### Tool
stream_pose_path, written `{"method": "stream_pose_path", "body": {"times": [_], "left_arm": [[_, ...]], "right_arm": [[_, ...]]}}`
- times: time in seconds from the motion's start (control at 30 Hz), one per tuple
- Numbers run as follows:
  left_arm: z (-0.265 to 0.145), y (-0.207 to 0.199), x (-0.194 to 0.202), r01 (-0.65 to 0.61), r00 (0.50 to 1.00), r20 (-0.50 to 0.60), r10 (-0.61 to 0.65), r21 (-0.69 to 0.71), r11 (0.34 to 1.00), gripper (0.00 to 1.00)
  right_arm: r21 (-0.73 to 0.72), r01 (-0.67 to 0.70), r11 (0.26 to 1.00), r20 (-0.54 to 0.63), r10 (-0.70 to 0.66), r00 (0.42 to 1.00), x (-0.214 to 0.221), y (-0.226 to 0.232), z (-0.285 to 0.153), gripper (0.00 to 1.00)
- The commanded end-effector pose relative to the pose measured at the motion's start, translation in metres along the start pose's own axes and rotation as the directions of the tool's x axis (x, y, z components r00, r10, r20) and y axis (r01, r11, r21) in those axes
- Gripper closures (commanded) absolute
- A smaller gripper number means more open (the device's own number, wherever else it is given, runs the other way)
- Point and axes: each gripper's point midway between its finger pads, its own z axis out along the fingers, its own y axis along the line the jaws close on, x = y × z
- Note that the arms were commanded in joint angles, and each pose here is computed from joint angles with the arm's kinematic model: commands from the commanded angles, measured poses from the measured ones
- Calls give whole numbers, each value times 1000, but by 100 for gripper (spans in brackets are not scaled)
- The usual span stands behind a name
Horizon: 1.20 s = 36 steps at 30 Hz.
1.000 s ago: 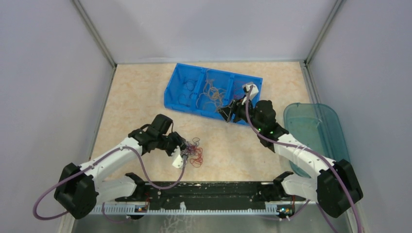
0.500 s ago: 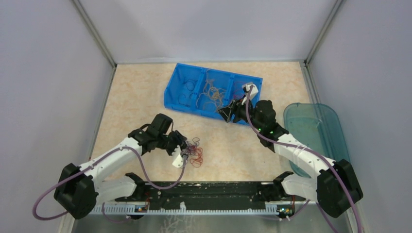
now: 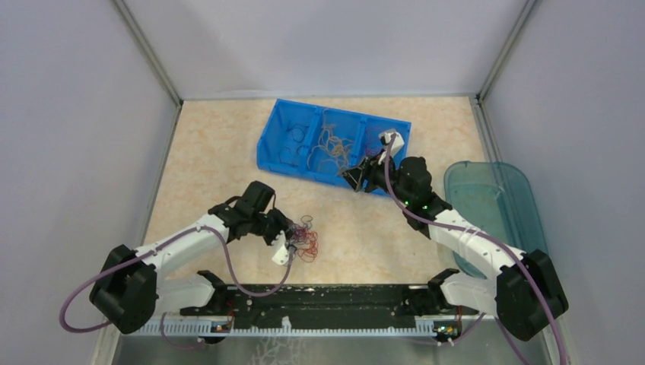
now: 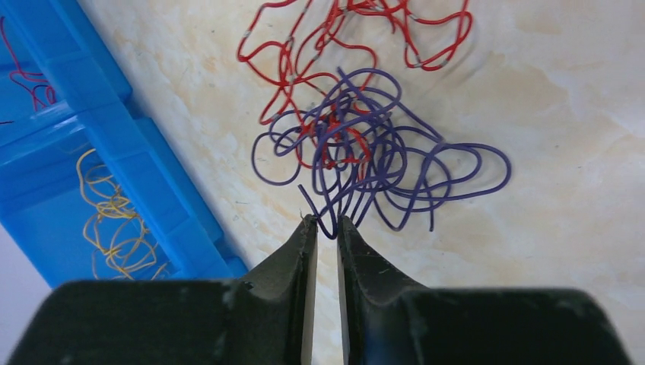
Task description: Untangle the cables
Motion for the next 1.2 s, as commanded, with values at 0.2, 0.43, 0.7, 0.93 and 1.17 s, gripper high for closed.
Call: {"method": "stream_pose_path", "body": {"times": [0.2,0.43,0.7,0.93,1.17], "left_arm": [[-2,15,0,-53,999,-16,52,-61,997,97],[-49,57,-14,12,1000,-13,-15,-181,983,100],[-117,109,-62,329,939,204,-278,-283,901,100],[-159,141,-89,514,842,342,-417,-276,812,100],[-187,158,-106,559,806,408,-430,-284,779,100]], "right_arm": [[-32,28,999,93,-25,995,-38,14,0,51],[-161,50,986,116,-31,993,-40,37,-2,41],[-367,188,911,180,-128,975,-38,91,-11,30],[-497,278,822,239,-178,954,-33,146,-21,20],[-512,308,802,252,-203,946,-31,182,-5,21]]}}
